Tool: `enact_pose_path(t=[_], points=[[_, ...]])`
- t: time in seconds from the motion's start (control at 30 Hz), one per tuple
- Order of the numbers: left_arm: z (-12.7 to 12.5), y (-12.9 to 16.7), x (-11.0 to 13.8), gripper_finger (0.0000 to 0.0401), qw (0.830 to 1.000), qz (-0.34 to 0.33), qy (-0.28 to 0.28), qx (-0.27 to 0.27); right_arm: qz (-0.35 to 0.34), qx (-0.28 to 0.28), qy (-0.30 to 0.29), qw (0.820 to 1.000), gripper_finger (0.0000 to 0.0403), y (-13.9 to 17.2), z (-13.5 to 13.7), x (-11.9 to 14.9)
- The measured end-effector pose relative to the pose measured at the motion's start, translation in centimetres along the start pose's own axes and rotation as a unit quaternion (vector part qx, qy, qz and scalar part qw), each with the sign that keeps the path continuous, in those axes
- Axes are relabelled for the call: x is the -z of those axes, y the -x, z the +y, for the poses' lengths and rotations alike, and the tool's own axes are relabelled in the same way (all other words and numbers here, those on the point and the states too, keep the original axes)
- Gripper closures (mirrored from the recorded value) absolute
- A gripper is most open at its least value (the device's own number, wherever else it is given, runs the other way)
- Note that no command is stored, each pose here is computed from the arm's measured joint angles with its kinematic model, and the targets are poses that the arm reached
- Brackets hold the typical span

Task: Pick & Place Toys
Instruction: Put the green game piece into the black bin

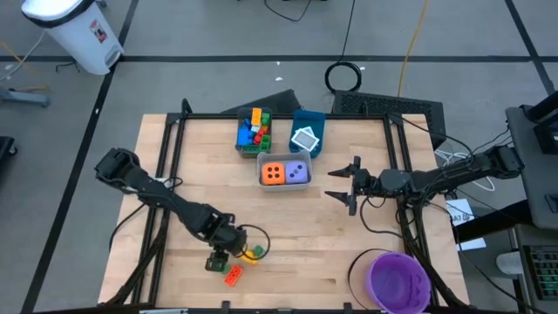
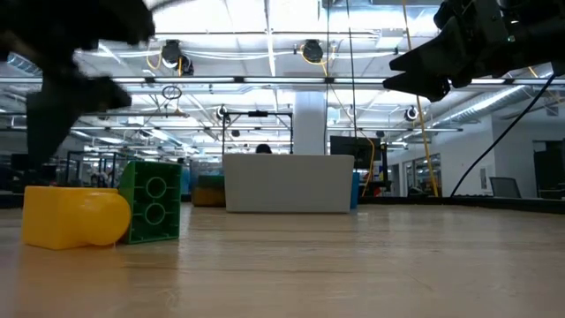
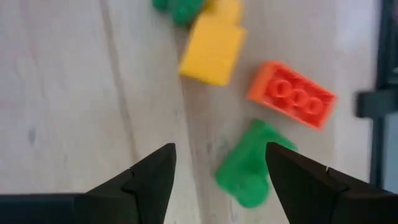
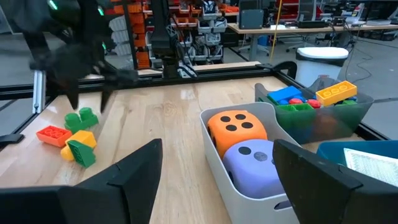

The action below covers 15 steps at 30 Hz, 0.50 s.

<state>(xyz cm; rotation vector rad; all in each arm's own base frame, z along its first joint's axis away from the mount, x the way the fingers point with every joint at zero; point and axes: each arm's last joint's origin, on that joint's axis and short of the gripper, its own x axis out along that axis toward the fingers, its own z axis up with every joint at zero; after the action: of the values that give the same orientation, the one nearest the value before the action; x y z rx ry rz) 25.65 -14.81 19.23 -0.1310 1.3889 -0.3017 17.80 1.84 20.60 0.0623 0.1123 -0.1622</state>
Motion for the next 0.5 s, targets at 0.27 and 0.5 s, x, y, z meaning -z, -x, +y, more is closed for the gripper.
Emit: enact_pose_path(t=[0.27, 0.5], points=[[-3.2, -0.3, 1.3, 0.0144, 0.996, -0.001, -0.085, -0.020, 0.002, 0.000, 0.000, 1.000, 0.0124, 0.0, 0.0, 0.0], [-4.1, -1.9, 3.9, 0.0144, 0.996, 0.019, -0.070, -0.055, 0.003, 0.000, 0.000, 1.000, 0.0124, 0.0, 0.0, 0.1]])
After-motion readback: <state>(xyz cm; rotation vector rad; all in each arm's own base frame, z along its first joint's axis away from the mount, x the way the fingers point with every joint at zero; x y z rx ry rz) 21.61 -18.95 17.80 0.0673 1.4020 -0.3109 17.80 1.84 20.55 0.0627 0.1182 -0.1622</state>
